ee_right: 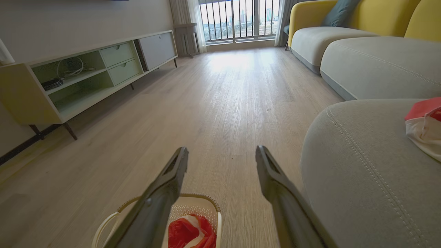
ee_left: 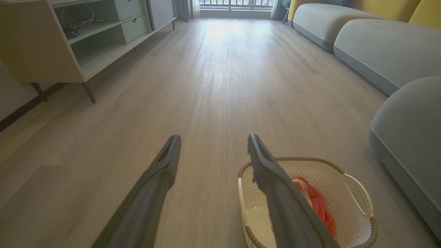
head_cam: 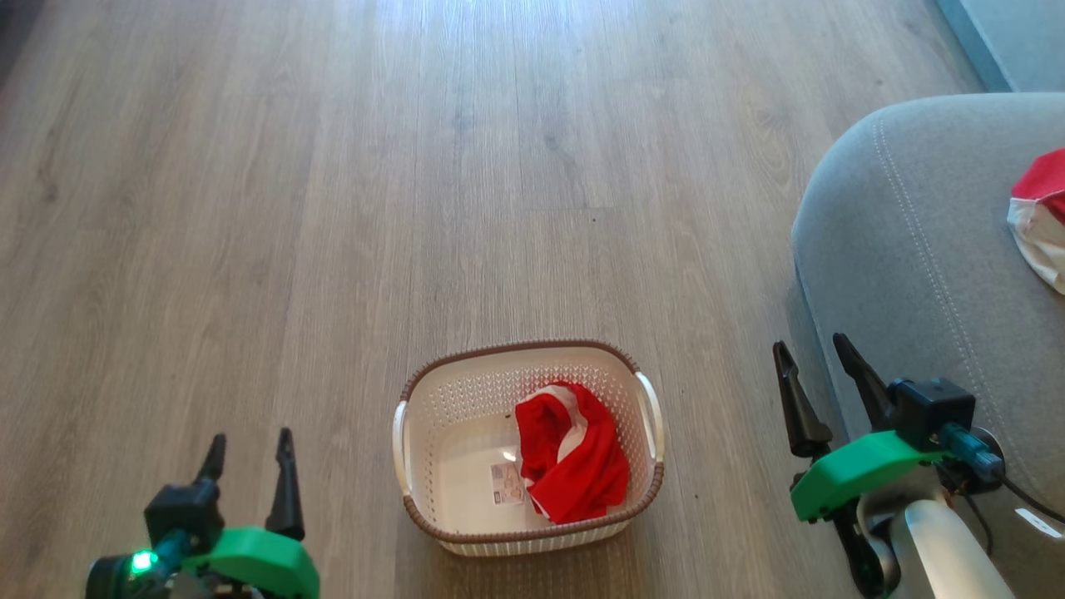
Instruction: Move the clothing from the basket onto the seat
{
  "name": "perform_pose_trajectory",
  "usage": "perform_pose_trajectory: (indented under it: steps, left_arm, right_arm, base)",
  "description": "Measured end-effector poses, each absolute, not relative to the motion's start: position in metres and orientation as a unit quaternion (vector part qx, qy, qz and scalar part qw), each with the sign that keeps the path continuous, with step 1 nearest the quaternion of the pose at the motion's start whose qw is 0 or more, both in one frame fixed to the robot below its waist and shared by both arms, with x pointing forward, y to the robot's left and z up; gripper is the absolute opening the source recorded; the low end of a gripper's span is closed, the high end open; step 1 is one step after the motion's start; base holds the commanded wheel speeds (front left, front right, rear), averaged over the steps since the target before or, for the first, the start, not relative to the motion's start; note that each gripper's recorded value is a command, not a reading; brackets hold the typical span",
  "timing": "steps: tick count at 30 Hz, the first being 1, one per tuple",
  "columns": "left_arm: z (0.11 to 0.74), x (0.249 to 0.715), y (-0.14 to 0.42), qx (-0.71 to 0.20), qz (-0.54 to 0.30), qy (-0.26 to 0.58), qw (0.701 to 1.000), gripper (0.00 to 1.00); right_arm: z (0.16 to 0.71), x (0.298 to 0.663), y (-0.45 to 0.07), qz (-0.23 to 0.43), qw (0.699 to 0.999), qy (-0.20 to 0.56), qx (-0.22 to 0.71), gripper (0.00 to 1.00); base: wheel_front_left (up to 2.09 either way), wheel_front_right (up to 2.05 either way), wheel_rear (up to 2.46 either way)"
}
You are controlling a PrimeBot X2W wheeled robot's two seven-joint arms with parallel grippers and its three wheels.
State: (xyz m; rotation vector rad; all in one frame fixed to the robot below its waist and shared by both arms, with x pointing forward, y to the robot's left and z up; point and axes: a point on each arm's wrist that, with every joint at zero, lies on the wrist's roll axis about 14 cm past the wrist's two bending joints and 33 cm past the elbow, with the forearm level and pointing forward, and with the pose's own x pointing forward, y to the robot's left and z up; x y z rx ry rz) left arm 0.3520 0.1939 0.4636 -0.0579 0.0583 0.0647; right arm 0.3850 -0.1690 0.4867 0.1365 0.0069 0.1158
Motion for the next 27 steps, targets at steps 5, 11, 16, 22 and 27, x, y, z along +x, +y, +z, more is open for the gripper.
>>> perform_pose_trajectory:
  steps: [5,11,16,22,27]
  left_arm:
    - [0.45,0.353,0.181,-0.031,0.01,0.052,0.998,1.0]
    - [0.433,0.371,0.151,-0.041,-0.037,0.078,0.995,1.0]
    - [0.42,0.401,0.118,-0.061,-0.088,0.094,0.99,1.0]
    - [0.383,0.427,0.081,-0.073,-0.14,0.138,0.978,1.0]
    - [0.342,0.45,0.039,-0.083,-0.201,0.181,0.959,1.0]
  right_arm:
    - [0.483,0.386,-0.17,0.055,0.996,0.008,0.069,1.0]
    - [0.481,0.404,-0.173,0.053,0.996,0.008,0.067,1.0]
    - [0.489,0.438,-0.174,0.053,0.997,-0.009,0.061,1.0]
    - [0.467,0.468,-0.177,0.048,0.997,0.01,0.062,1.0]
    - [0.443,0.495,-0.183,0.042,0.997,0.025,0.054,1.0]
  base:
    - [0.0,0.0,0.0]
    - [0.0,0.0,0.0]
    - [0.0,0.0,0.0]
    - [0.0,0.0,0.0]
    - [0.0,0.0,0.0]
